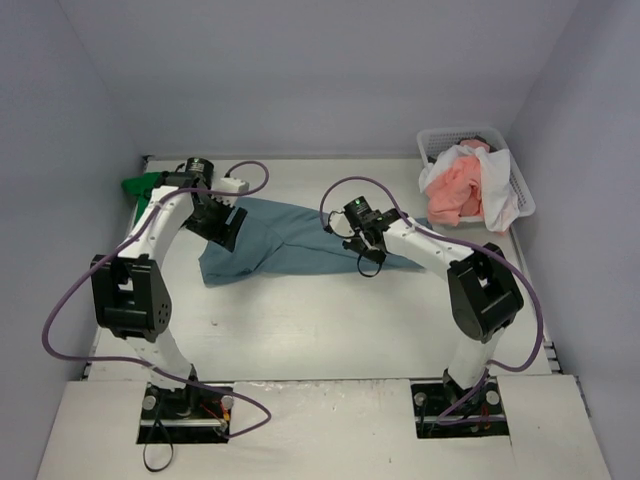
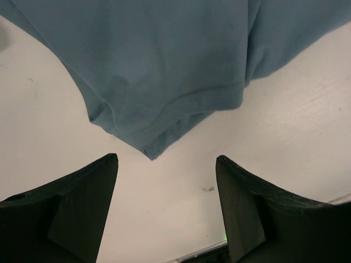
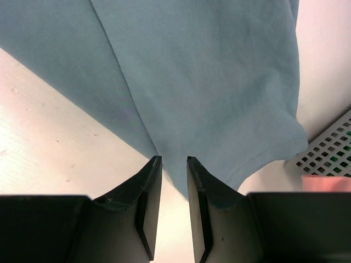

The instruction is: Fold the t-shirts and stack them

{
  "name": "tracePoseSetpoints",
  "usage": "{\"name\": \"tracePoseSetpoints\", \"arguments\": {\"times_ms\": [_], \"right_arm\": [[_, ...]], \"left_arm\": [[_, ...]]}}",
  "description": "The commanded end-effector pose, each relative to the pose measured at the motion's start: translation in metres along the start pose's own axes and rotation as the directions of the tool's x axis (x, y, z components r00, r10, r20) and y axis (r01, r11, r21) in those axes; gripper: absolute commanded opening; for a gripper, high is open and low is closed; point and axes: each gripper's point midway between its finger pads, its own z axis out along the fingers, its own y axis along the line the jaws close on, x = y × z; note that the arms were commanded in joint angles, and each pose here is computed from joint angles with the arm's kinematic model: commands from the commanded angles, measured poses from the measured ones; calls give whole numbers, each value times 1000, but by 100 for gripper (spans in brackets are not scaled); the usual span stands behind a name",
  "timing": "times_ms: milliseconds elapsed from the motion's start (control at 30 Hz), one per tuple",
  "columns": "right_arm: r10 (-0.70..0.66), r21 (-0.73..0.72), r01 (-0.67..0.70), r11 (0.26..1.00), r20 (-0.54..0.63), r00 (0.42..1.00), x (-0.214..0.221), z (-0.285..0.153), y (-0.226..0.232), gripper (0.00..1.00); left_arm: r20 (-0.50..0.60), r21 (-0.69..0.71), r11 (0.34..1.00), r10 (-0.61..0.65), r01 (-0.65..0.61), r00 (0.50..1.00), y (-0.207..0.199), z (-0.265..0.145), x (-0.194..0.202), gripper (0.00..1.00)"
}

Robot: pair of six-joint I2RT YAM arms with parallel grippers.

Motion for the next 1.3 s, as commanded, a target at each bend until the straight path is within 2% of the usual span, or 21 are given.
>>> {"name": "tracePoseSetpoints", "arguments": {"times_ms": [0, 133, 300, 500, 633, 800, 967, 1133, 1167, 1233, 1267], "right_arm": [[52, 55, -52, 997, 15, 999, -6, -7, -17, 22], [128, 112, -131, 985, 30, 991, -10, 7, -47, 27], [201, 124, -194, 973, -42, 979, 16, 36, -74, 34], [183, 91, -171, 981, -143, 973, 45, 46, -59, 42], [174, 83, -161, 983, -167, 970, 54, 48, -53, 42], [170, 72, -159, 985, -187, 968, 62, 51, -49, 38], [114, 15, -114, 993, -246, 962, 78, 61, -26, 38], [99, -23, -107, 994, -226, 969, 77, 57, -15, 36], [100, -21, -108, 994, -223, 970, 76, 57, -15, 35], [104, -15, -109, 994, -220, 970, 74, 56, -17, 32], [110, -14, -116, 993, -219, 969, 74, 56, -18, 26]], "left_arm": [[132, -33, 999, -4, 8, 991, 12, -10, -41, 67], [145, -11, 1000, -27, 29, 989, 16, 9, -56, 65], [138, 10, 999, -53, 52, 989, 18, 24, -62, 64], [118, 26, 998, -52, 49, 992, 14, 34, -60, 63], [114, 29, 998, -50, 47, 992, 13, 35, -58, 62], [108, 33, 998, -58, 55, 992, 10, 40, -53, 62], [82, 22, 999, -49, 47, 995, 7, 52, -47, 62], [55, 16, 998, -59, 58, 997, 11, 67, -48, 61], [65, 8, 998, -60, 59, 996, 13, 69, -53, 59], [70, 2, 997, -79, 79, 994, 17, 78, -59, 36], [80, -6, 996, -83, 84, 993, 19, 80, -64, 26]]}}
